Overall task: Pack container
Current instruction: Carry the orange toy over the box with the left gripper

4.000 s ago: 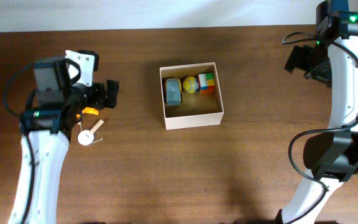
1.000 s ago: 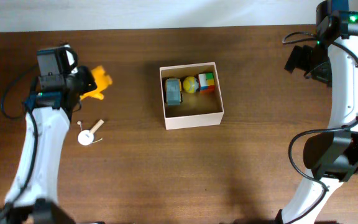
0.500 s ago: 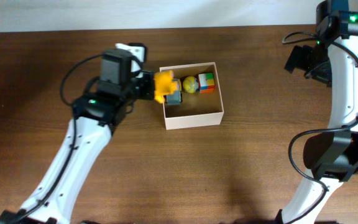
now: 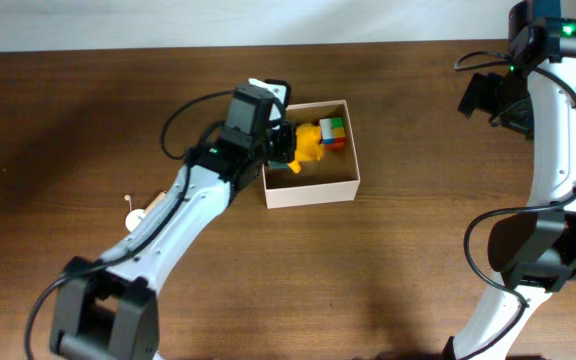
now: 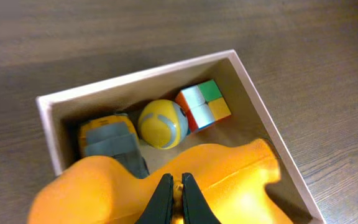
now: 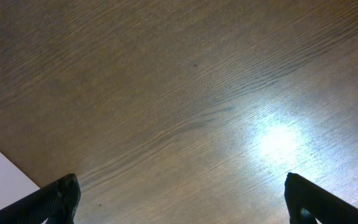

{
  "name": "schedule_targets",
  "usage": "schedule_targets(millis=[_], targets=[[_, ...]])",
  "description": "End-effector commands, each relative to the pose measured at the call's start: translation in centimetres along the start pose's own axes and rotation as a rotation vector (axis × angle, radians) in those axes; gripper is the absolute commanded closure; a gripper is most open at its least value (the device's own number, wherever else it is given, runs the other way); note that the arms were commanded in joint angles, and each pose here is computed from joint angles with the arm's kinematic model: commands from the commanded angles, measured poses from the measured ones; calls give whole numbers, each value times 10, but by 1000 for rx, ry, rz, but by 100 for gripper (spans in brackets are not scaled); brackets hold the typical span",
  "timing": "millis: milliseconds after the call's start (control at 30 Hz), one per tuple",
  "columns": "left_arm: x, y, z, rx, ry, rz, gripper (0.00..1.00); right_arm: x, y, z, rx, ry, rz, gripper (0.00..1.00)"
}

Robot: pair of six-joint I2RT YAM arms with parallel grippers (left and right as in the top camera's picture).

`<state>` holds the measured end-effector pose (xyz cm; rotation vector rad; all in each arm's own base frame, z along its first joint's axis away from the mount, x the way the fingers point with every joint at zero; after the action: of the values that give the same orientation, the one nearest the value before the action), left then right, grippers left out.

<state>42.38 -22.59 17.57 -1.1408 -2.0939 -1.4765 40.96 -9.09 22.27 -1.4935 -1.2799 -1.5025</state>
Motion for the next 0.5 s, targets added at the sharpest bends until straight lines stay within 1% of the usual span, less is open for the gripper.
schedule_targets(millis=[0,333,467], targets=[[-6,1,-7,16,-9,-9,98,15,2,-4,-22,4,-44,1],[-7,-9,-40,-12,-62,-15,98,15,2,-4,-22,4,-44,1],[-8,-18,-44,-30,-15,-15,98,15,2,-4,-22,4,-44,1]])
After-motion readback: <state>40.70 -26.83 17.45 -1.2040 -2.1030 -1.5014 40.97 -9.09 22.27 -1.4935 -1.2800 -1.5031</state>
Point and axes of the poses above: each gripper's point midway between its finger pads, its own x axis back along the fingers, its own z axis along the line the jaws close on, y = z × x, the point moved 2 cm from there along x, back along the fingers, and after that the axes turned 12 degrees about x, right-handed, at the moved point
